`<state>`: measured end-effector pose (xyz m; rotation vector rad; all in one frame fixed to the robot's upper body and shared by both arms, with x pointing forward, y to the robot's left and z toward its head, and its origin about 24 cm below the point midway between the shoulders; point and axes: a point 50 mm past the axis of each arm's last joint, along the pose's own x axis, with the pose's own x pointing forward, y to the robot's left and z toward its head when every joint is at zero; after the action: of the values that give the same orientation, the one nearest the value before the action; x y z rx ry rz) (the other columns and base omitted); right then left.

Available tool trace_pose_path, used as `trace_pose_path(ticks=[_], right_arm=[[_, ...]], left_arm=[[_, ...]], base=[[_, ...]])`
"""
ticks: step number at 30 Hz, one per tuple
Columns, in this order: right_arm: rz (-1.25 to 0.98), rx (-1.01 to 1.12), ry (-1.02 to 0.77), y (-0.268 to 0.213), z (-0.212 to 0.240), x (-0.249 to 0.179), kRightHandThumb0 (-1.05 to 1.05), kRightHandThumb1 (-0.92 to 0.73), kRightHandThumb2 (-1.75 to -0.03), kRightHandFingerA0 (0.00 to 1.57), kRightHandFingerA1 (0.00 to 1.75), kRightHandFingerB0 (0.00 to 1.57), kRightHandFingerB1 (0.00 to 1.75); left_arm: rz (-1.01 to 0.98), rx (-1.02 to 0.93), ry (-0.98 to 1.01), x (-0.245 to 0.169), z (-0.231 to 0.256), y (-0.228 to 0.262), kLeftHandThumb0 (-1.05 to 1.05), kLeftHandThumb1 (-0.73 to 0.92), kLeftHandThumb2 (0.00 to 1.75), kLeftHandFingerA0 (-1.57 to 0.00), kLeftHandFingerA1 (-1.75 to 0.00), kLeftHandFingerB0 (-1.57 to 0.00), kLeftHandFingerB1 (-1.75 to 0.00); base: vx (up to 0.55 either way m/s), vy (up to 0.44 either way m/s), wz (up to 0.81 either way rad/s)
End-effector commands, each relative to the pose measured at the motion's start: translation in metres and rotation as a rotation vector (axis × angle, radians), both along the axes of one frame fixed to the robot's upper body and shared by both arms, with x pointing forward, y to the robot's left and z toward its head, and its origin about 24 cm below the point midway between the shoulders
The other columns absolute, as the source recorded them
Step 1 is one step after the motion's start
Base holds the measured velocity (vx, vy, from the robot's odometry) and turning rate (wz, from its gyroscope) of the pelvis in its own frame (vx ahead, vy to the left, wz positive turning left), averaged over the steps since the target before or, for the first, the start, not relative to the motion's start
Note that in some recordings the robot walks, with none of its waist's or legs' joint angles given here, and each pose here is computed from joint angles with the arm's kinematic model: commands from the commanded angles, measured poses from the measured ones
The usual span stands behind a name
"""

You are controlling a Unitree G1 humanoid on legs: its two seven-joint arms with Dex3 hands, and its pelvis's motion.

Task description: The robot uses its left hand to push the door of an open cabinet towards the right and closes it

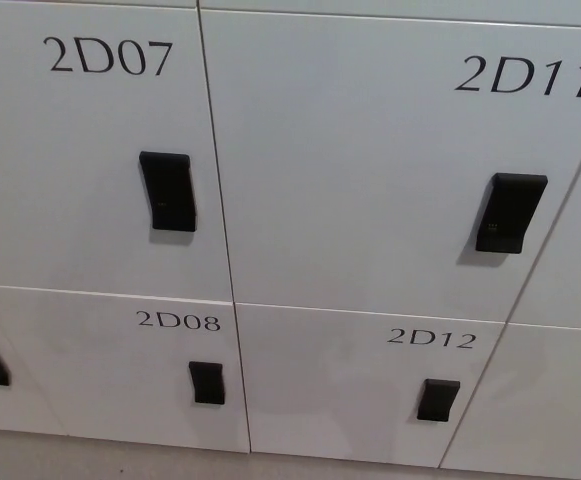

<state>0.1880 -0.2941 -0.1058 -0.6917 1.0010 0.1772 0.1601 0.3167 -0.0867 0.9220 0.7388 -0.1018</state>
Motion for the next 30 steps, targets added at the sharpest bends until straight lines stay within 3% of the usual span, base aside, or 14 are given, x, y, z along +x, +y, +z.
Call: trace_pose_path(ticks=[1,23,30], right_arm=[[-0.003,-0.022,0.023,-0.0083,0.0023,-0.0021,-0.36,-0.81,-0.64,0.50,0.38,0.38,0.34],[-0.002,-0.003,0.043,-0.0081,0.0002,-0.0064,-0.35,-0.74,-0.62,0.57,0.40,0.47,0.37],[0.002,-0.010,0.046,-0.0086,0.0001,-0.0071,-0.38,-0.77,-0.63,0.56,0.40,0.44,0.35]], left_arm=[[0.297,-0.118,-0.033,-0.0105,0.0011,0.0298,-0.57,0.84,0.64,-0.40,-0.34,-0.30,-0.30],[0.280,-0.136,-0.009,-0.0114,-0.0017,0.0282,-0.51,0.83,0.65,-0.43,-0.35,-0.34,-0.33],[0.272,-0.147,-0.011,-0.0085,-0.0007,0.0275,-0.53,0.83,0.65,-0.43,-0.36,-0.33,-0.33]], base=[[0.00,0.000,0.00],[0.00,0.000,0.00],[0.00,0.000,0.00]])
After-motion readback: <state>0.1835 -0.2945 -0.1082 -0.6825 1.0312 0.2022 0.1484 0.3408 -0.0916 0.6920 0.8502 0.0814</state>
